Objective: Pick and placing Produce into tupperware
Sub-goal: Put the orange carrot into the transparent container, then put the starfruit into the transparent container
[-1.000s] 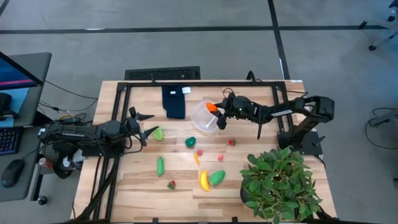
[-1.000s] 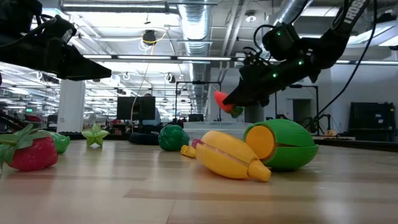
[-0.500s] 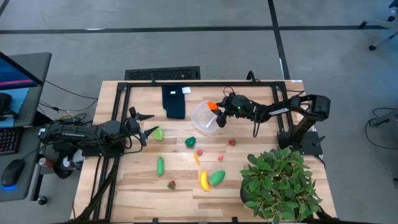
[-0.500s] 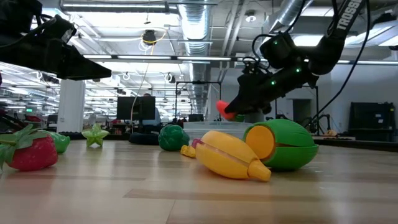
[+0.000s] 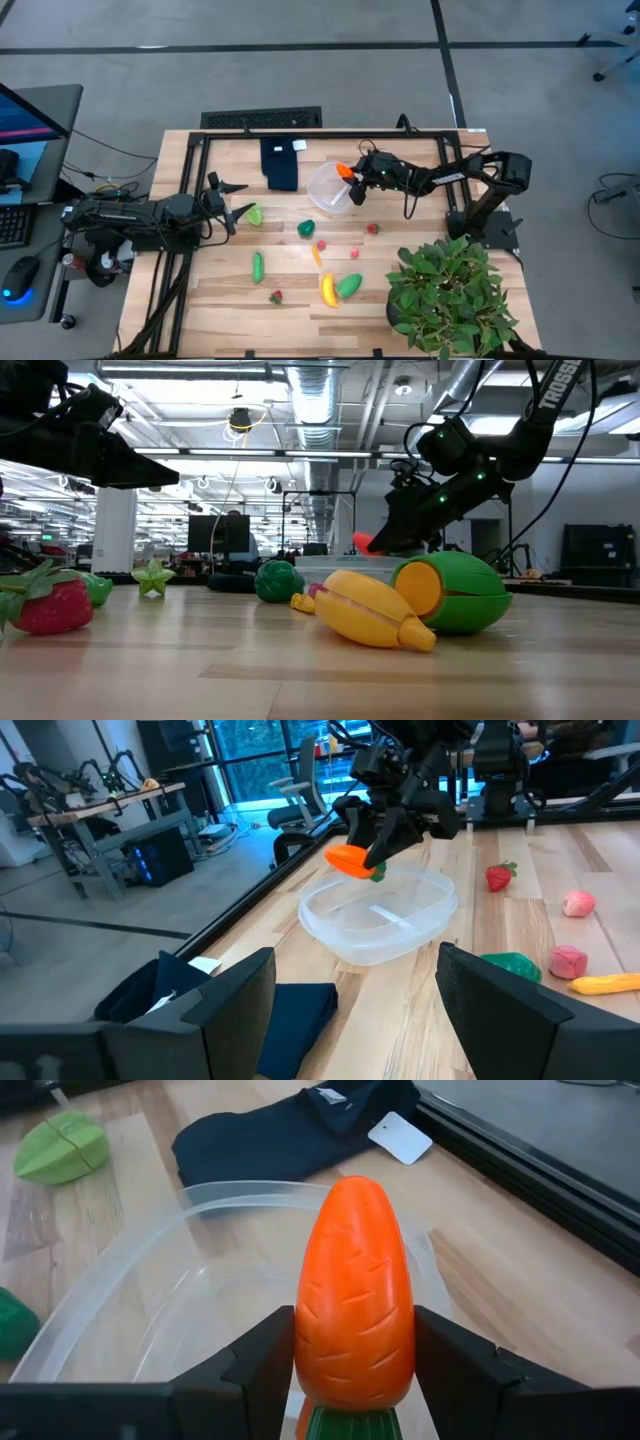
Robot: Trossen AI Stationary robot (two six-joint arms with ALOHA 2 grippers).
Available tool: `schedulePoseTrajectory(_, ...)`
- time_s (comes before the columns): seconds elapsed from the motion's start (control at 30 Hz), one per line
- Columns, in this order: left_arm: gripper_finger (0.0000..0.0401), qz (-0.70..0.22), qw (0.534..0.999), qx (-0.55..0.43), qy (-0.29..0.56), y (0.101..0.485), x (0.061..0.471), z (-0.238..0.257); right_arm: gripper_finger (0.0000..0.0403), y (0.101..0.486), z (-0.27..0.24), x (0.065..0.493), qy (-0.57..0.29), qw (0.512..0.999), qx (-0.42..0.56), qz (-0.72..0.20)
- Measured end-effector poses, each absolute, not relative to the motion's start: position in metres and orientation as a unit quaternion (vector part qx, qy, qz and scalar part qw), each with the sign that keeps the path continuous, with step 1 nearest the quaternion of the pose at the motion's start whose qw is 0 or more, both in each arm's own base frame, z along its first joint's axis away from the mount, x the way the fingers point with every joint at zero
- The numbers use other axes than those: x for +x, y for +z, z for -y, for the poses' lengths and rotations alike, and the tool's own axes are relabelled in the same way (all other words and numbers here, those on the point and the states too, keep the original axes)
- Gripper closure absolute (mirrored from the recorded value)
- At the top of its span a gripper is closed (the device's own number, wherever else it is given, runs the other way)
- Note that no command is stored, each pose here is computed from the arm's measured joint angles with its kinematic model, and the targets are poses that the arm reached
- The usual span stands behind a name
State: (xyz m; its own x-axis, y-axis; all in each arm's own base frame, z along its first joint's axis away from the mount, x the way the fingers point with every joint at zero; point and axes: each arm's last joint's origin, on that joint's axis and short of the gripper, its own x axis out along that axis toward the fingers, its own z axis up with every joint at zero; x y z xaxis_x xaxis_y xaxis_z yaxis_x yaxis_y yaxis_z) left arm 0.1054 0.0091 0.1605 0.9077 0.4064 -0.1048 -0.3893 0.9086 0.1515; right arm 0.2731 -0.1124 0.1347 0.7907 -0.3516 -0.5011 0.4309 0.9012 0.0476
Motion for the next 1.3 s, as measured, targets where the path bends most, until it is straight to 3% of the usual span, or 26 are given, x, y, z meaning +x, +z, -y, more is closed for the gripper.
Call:
schedulePoseTrajectory(0.4, 0.0136, -0.067, 0.975, 0.064, 0.204, 0.16, 0.105, -0.009, 0.0214, 0.135, 0.112, 0.273, -0.207, 0.943, 0.08, -0.248)
schedulePoseTrajectory(0.9, 0.0136, -0.067, 0.975, 0.064, 0.204, 0.16, 0.105, -0.009, 0.0183, 0.135, 0.112, 0.273, -0.206, 0.943, 0.077, -0.248)
schedulePoseTrajectory(1.3, 0.0136, -0.067, 0.975, 0.064, 0.204, 0.16, 0.105, -0.009, 0.018, 0.16, 0.09, 0.266, -0.144, 0.953, 0.003, -0.268)
